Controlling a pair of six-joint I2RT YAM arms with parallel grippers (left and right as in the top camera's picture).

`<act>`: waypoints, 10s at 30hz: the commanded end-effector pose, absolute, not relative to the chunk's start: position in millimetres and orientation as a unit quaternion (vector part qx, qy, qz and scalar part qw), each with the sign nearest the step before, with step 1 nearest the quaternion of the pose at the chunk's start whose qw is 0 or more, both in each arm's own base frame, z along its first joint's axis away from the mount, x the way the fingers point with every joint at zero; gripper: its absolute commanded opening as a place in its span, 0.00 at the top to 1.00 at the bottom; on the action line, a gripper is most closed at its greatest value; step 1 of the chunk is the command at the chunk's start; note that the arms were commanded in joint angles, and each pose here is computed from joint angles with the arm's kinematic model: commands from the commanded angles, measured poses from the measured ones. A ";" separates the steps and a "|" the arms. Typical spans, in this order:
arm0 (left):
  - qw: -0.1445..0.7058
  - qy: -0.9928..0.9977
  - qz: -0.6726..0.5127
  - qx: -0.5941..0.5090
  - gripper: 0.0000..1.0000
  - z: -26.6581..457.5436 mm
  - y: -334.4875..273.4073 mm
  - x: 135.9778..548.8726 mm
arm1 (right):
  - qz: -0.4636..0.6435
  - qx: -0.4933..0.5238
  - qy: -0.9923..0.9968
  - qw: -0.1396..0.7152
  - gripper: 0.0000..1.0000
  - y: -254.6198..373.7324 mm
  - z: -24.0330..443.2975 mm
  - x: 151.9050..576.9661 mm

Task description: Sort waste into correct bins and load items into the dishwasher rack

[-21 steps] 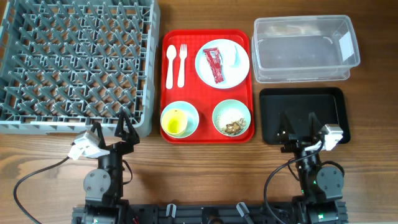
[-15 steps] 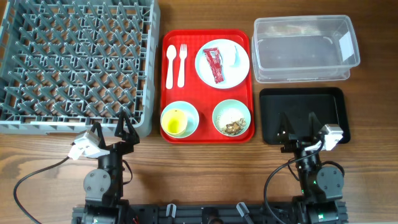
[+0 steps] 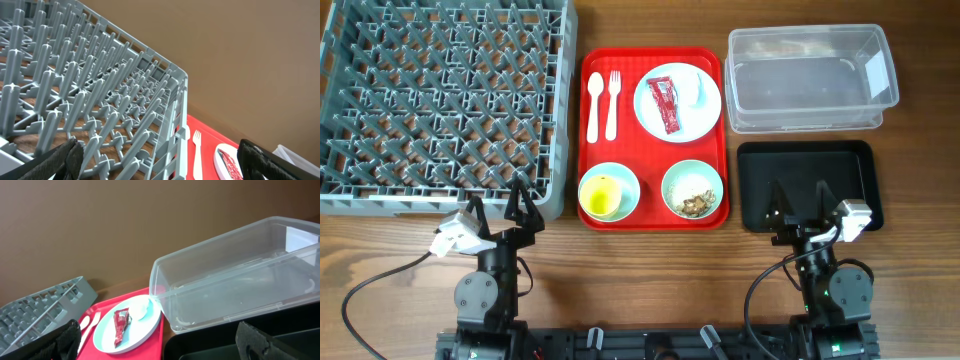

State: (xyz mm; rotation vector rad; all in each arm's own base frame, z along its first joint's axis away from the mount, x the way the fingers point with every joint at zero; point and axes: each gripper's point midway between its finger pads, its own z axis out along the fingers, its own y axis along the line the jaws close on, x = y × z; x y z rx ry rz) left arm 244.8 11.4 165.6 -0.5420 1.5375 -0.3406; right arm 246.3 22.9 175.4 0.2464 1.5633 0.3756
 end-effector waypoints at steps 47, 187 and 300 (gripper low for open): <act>0.683 0.653 -0.315 -0.087 0.00 209.9 -59.3 236.2 | 0.369 0.067 0.669 0.641 0.00 78.1 202.0 229.4; 0.107 0.690 -0.701 0.147 0.37 403.1 -183.7 214.2 | 0.614 -0.258 0.699 0.260 0.00 299.2 376.4 253.0; 0.322 0.925 -0.176 -0.100 0.00 334.3 -48.0 188.5 | 0.131 -0.160 0.947 0.246 0.14 239.8 101.9 451.5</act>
